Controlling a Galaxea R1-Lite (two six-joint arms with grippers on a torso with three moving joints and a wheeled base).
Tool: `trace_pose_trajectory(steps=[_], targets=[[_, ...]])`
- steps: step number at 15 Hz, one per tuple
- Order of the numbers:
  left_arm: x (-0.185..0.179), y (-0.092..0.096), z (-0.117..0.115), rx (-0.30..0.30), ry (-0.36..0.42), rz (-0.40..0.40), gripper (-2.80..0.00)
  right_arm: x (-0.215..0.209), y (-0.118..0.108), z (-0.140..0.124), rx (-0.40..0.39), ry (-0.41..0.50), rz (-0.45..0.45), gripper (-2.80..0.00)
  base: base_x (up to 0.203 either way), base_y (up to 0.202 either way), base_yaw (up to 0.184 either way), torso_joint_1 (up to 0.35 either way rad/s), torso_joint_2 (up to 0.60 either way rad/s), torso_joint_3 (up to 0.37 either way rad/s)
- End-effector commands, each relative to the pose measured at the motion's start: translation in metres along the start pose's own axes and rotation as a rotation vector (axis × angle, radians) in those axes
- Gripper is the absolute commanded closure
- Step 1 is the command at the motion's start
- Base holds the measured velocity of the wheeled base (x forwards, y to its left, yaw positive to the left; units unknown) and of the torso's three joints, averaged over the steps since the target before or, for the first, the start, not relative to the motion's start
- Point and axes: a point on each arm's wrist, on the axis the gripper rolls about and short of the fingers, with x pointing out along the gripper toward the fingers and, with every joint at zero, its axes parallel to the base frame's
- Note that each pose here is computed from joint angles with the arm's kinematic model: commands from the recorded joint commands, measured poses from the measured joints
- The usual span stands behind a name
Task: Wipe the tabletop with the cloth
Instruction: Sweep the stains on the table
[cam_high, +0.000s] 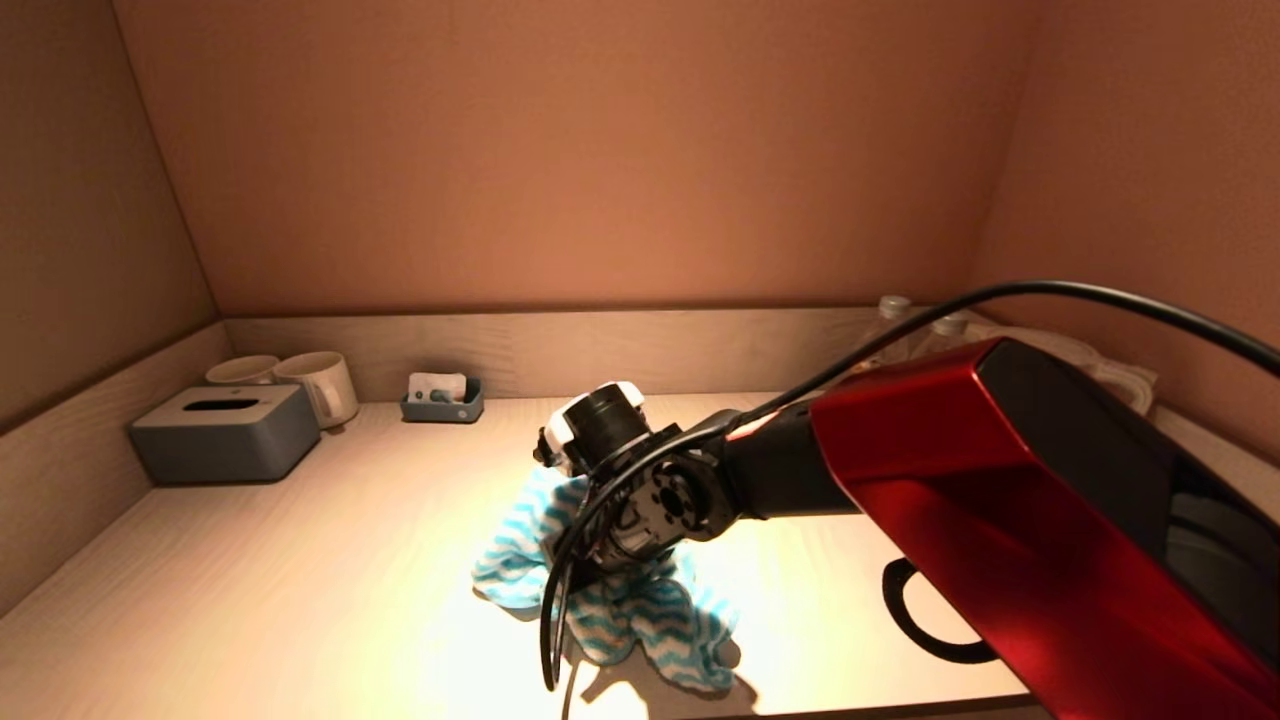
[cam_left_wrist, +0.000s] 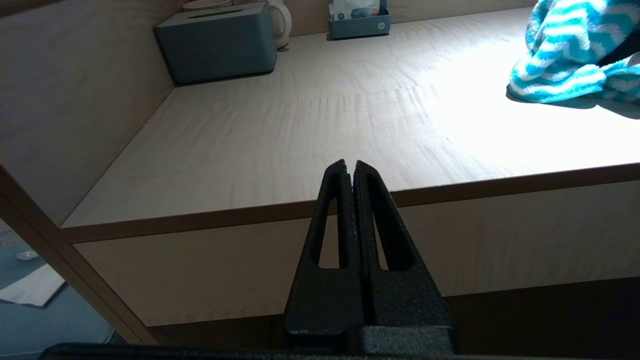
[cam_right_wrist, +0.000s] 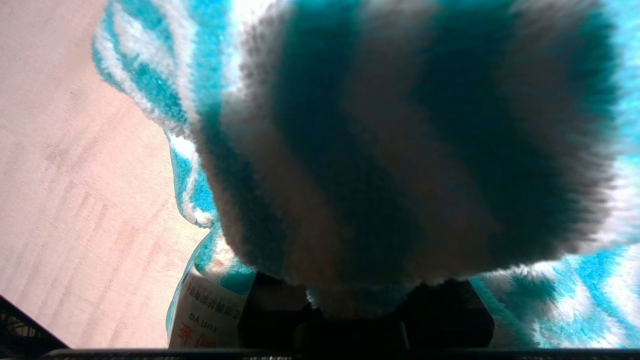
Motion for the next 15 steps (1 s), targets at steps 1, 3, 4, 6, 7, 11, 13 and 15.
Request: trace_pose_trajectory(steps=[1,3,4,6,7,11,13,15], targets=[[0.0,0.0,0.0,0.001,-0.001,0.0,0.0,0.014,0.009,-0.009,-0.016,0.046,0.008,0.0,0.0,0.0,0.0,0.0,0.0,0.0],[0.0,0.0,0.0,0.001,0.001,0.0,0.0,0.021,0.015,-0.007,-0.021,0.039,-0.003,0.0,0.0,0.0,0.0,0.0,0.0,0.0],[0.0,0.0,0.0,0.001,-0.001,0.0,0.0,0.022,0.015,-0.002,-0.011,0.021,-0.007,0.0,0.0,0.0,0.0,0.0,0.0,0.0],[0.0,0.0,0.0,0.001,-0.001,0.0,0.0,0.025,0.008,0.005,0.031,0.006,-0.031,0.0,0.0,0.0,0.0,0.0,0.0,0.0],[0.0,0.0,0.0,0.001,-0.001,0.0,0.0,0.024,-0.009,0.009,0.079,0.002,-0.062,0.0,0.0,0.0,0.0,0.0,0.0,0.0],[0.0,0.0,0.0,0.001,-0.001,0.0,0.0,0.007,-0.06,0.013,0.186,0.007,-0.172,0.0,0.0,0.0,0.0,0.0,0.0,0.0],[0.0,0.0,0.0,0.001,0.001,0.0,0.0,0.0,-0.072,0.013,0.216,0.013,-0.206,0.0,0.0,0.0,0.0,0.0,0.0,0.0],[0.0,0.0,0.0,0.001,-0.001,0.0,0.0,-0.017,-0.108,0.01,0.292,0.012,-0.259,0.0,0.0,0.0,0.0,0.0,0.0,0.0]])
